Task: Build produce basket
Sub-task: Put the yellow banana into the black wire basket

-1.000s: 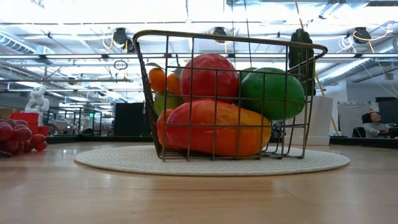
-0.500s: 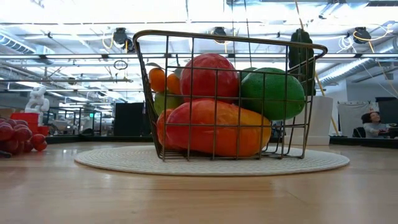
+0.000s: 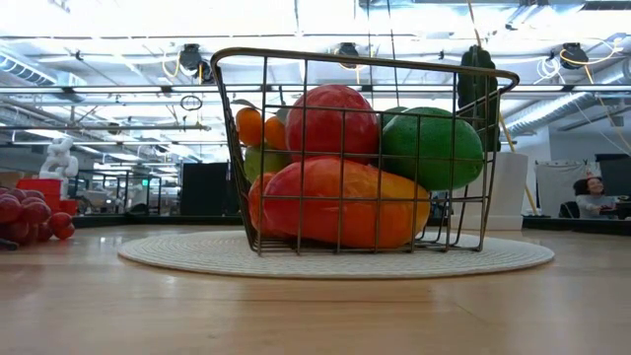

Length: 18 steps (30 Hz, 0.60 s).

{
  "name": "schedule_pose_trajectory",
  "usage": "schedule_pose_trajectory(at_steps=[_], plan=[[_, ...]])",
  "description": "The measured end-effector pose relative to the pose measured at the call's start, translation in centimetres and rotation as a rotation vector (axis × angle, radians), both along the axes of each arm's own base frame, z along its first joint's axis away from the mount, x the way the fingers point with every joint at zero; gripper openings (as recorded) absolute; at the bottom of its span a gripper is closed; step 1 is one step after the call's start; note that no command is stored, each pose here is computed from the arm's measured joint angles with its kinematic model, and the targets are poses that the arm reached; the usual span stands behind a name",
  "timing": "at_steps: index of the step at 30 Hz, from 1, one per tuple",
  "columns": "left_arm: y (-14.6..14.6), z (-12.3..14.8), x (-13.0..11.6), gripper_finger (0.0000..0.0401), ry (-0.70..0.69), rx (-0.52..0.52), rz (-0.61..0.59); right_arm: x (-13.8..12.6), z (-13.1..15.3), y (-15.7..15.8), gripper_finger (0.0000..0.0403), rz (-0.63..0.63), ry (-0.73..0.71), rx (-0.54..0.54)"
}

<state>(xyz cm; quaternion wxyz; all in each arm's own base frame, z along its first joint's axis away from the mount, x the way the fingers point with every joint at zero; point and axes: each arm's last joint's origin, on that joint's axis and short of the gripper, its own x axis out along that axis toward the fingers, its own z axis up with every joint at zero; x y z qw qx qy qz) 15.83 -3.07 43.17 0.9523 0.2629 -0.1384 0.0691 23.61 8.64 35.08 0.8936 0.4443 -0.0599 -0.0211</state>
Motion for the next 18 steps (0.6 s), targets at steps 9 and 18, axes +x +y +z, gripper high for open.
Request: schedule_pose_trajectory(at_steps=[9, 18], plan=[[-0.05, 0.00, 0.00, 0.0152, -0.015, -0.255, -0.099, 0.00, 0.00, 0.00, 0.0290, -0.003, 0.002, -0.022], [-0.47, -0.49, 0.90, 0.0152, 0.009, -0.545, -0.205, -0.01, 0.00, -0.01, 0.0290, -0.009, 0.007, -0.068]])
